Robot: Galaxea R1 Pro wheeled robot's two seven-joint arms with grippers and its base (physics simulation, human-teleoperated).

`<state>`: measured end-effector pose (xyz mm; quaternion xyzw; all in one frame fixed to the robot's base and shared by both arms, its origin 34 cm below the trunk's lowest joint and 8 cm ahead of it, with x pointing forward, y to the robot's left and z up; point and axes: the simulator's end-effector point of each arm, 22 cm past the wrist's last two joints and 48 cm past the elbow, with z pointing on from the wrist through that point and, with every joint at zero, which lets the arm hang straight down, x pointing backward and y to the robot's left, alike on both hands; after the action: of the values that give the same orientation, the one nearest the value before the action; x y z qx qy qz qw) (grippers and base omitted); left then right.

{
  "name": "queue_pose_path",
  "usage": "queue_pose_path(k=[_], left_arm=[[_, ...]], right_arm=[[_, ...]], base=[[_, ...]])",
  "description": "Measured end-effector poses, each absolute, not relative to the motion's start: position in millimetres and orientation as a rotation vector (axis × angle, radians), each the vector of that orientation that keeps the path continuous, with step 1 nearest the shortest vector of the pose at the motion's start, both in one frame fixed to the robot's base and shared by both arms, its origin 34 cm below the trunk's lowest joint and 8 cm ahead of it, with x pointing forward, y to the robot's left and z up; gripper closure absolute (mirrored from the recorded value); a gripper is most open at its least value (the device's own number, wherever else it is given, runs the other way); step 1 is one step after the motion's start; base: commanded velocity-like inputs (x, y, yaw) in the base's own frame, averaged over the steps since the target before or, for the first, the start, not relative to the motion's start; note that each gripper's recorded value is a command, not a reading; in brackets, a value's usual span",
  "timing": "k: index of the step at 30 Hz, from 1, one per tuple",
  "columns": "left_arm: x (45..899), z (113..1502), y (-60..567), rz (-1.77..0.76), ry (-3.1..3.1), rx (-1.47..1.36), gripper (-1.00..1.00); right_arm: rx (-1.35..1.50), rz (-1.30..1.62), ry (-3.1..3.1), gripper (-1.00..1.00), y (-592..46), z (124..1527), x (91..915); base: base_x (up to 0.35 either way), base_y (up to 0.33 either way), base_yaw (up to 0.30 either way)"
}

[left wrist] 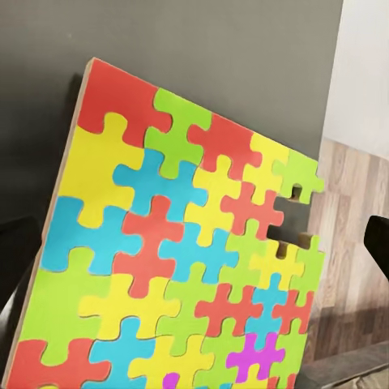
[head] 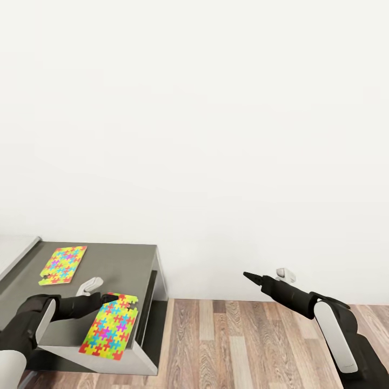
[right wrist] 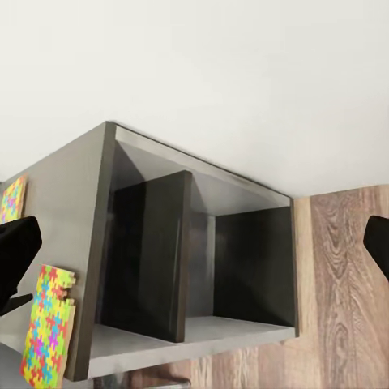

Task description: Put all the toys in the child's room - the three board games (two on the bed and one on the table), the two jigsaw puzzles on the table, and the tennis ball on the table - inside the toy box on the table in the child's room.

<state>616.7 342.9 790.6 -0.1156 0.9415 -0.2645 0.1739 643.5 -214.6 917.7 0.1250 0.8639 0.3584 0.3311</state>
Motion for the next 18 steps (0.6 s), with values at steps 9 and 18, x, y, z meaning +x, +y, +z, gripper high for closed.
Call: queue_pose_path(k=[9, 18], left_arm=[[616.8, 790.7, 342.9, -0.750, 2.669, -0.328, -1.00], [616.9, 790.9, 342.8, -0.752, 2.668, -0.327, -1.00]], right_arm=[[0.327, 0.938, 2.258, -1.00, -214.3, 917.7, 643.5], [0.327, 0.938, 2.258, -1.00, -214.1, 917.7, 643.5]], base=[[0.000, -0.084, 0.000], [0.000, -0.037, 0.000]])
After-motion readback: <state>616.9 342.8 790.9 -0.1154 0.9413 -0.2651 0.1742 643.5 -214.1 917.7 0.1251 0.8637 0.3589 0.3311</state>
